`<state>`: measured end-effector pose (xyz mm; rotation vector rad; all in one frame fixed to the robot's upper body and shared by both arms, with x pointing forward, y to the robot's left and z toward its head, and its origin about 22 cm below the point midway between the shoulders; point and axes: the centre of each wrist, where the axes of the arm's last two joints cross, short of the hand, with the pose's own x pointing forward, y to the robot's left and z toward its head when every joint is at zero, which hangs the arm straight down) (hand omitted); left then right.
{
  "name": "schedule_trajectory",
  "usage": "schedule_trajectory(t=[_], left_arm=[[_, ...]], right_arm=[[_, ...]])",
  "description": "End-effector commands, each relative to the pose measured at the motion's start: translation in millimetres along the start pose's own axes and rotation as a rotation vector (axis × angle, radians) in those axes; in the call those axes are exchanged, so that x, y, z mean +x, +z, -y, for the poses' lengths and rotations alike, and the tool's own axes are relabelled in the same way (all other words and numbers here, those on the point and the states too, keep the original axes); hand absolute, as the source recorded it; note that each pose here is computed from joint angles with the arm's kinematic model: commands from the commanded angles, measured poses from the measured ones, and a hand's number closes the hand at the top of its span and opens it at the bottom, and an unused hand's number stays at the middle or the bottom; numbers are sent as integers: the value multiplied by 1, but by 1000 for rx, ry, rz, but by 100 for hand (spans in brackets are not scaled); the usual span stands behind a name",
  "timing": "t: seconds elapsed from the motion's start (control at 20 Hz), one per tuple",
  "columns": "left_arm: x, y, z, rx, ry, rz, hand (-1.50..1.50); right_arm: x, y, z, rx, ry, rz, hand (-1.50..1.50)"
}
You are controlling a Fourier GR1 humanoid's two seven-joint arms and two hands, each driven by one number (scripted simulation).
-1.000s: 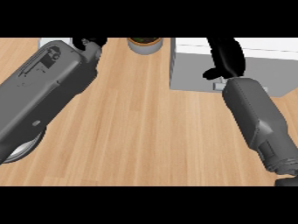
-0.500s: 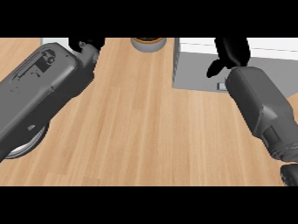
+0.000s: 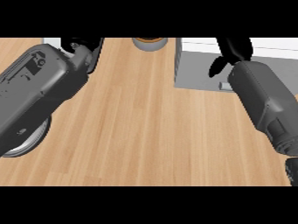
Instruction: Pick up the can, place it into the drawer and close the drawer
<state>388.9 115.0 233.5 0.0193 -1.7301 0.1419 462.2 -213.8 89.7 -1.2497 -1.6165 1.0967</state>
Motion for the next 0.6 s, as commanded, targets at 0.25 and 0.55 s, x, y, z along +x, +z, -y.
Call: schedule_trajectory(t=[0.25,0.55], left_arm=[[4,4,-5,-3,-4,11,-150],[2,4,-13,-3,5,-6,-150]], right_arm=[[32,-25,22,-90,-592,-82,-150],[14,-27,34,-108,-692,-66,-150]])
